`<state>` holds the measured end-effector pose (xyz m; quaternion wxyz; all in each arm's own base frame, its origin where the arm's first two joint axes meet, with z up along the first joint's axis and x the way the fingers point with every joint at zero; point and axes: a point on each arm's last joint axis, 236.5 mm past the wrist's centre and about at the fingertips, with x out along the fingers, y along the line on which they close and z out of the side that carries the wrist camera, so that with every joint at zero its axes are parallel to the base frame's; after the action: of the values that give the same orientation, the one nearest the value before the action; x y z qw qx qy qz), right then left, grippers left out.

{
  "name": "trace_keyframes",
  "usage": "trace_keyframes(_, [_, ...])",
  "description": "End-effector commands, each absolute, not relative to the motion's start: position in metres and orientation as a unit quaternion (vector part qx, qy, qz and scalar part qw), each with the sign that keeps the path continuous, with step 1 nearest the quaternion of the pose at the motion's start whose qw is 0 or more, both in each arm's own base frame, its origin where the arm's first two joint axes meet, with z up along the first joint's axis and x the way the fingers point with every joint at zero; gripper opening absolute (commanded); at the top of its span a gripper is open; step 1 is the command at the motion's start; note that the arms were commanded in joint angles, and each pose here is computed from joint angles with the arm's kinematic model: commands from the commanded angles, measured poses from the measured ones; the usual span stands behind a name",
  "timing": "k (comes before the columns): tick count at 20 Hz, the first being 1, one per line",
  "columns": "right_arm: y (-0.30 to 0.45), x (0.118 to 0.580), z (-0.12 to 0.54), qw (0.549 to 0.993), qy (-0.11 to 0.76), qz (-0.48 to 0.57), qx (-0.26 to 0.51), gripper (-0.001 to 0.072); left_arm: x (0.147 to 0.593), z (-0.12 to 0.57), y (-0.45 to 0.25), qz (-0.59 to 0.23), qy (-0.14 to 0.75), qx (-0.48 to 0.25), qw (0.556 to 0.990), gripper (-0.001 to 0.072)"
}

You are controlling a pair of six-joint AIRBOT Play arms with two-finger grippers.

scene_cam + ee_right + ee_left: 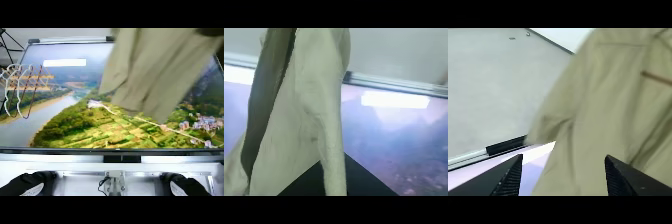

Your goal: Fold the shirts.

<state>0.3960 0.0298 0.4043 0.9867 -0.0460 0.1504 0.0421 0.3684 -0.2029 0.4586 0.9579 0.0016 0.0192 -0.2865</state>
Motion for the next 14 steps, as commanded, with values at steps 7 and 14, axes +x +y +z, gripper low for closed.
trace_keyframes(7, [-0.215, 0.253, 0.42, 0.924, 0.166, -0.343, 0.009, 0.0057, 0.369, 0.443, -0.195, -0.272, 0.047, 0.03, 0.961, 0.061])
trace_keyframes(14, [-0.307, 0.231, 0.421, 0.89, 0.106, -0.437, 0.074, 0.0057, 0.373, 0.441, -0.189, -0.258, 0.047, 0.045, 0.964, 0.061])
